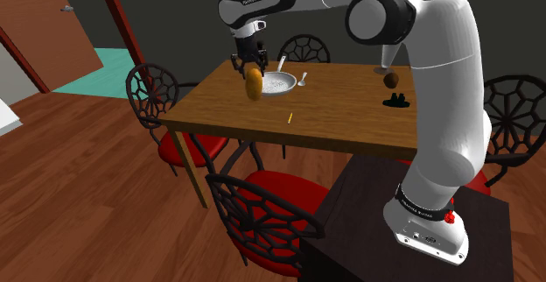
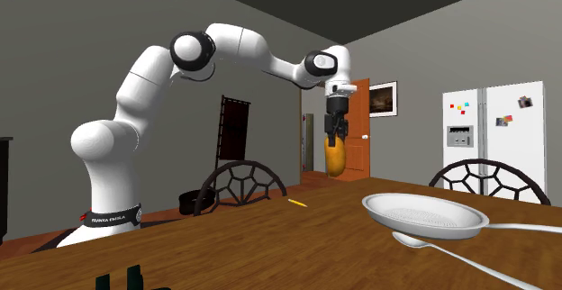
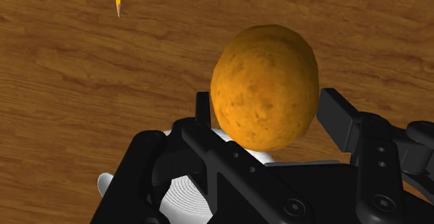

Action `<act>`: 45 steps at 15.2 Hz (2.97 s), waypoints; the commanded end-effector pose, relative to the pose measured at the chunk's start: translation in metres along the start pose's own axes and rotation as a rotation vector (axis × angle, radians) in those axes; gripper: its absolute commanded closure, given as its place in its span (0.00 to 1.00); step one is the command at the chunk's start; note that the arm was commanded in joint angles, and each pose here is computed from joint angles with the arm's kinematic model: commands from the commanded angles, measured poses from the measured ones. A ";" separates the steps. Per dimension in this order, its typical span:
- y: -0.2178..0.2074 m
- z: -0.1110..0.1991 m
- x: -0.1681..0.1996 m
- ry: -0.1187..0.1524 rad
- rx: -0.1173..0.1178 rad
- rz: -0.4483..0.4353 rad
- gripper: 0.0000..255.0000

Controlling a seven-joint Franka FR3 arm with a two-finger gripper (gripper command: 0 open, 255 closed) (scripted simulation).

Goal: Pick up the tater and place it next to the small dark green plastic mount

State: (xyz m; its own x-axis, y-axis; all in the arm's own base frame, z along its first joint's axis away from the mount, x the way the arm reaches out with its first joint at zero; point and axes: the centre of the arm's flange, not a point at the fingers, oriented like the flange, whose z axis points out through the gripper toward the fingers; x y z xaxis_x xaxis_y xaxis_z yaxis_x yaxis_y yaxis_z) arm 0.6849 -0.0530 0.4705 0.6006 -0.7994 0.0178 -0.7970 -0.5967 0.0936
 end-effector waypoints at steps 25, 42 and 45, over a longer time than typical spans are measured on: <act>0.329 0.025 -0.016 0.000 0.000 0.000 1.00; 0.431 0.082 -0.022 0.000 0.000 0.000 1.00; 0.429 0.098 -0.022 0.000 0.000 0.000 1.00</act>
State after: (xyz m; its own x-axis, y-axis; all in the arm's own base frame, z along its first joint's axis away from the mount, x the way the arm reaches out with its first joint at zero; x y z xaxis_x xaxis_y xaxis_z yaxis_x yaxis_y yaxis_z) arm 0.3226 -0.2986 0.4184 0.6005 -0.7995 0.0171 -0.7970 -0.5966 0.0942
